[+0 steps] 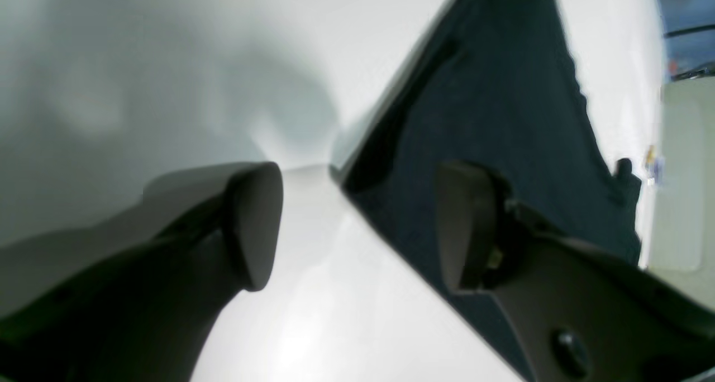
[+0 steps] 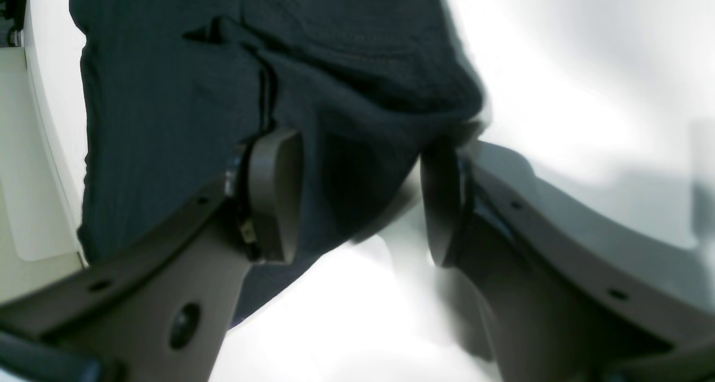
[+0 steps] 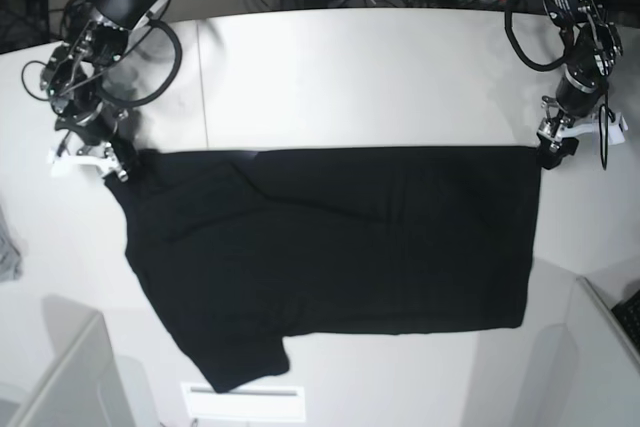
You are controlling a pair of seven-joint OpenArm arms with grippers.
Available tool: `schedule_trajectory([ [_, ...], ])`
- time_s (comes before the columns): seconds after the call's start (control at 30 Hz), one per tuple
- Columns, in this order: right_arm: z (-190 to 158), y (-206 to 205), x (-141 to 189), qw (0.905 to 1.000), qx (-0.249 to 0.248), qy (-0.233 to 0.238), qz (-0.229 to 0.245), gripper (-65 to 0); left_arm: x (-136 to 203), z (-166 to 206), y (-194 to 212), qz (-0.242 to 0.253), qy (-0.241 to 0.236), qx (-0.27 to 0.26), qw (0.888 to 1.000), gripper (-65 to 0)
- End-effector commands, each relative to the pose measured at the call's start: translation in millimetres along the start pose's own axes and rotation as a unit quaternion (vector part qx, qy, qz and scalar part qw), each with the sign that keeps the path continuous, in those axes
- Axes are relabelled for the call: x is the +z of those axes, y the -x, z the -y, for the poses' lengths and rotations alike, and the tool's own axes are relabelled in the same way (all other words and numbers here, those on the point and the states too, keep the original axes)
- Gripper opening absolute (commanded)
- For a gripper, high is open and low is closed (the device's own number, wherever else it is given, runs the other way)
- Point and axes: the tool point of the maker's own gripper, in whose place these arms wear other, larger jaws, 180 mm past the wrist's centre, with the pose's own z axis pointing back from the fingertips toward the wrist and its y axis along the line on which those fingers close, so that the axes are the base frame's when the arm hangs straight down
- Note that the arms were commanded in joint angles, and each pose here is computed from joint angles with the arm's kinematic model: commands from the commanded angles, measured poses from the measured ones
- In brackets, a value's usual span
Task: Fold the T-shirt properly
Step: 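Regrasp the shoulder edges with both grippers and drag the shirt toward the robot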
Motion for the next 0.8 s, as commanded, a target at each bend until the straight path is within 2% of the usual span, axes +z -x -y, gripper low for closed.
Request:
schedule_trajectory([
  [0.0, -2.1, -1.2, -0.7, 1.0000, 0.004, 0.004, -0.007, -32.9, -1.6, 7.4, -13.6, 0.014, 0.012, -0.003, 1.000, -23.7],
  [0.23, -3.1, 7.0, -14.0, 0.9996, -0.013, 0.003, -0.027, -33.3, -27.1, 14.4, 6.9, -0.023, 0.017, 0.010, 1.000, -23.9],
  [0.47, -2.0, 8.7, -14.5, 0.9995, -0.013, 0.004, -0.029, -33.8, -34.1, 5.1, 16.3, -0.036, 0.006, 0.026, 0.999, -24.4],
  [0.5, -1.4, 8.3, -14.4, 0.9995, -0.014, 0.004, -0.028, -33.8, -34.1, 4.1, 16.2, -0.037, 0.005, 0.026, 0.999, -26.0],
  [0.57, 0.6, 5.7, -13.9, 0.9997, -0.015, 0.006, -0.019, -36.3, -34.2, 3.2, 16.9, -0.038, 0.004, 0.027, 0.999, -35.9],
  [0.7, 3.7, 3.0, -13.6, 0.9998, -0.013, 0.010, -0.006, -54.5, -34.3, 2.4, 17.6, -0.039, 0.001, 0.023, 0.999, -65.0],
  [0.77, 4.0, 2.8, -13.4, 0.9998, -0.014, 0.010, -0.005, -63.2, -34.0, 0.6, 17.4, -0.040, -0.006, 0.009, 0.999, -65.0],
])
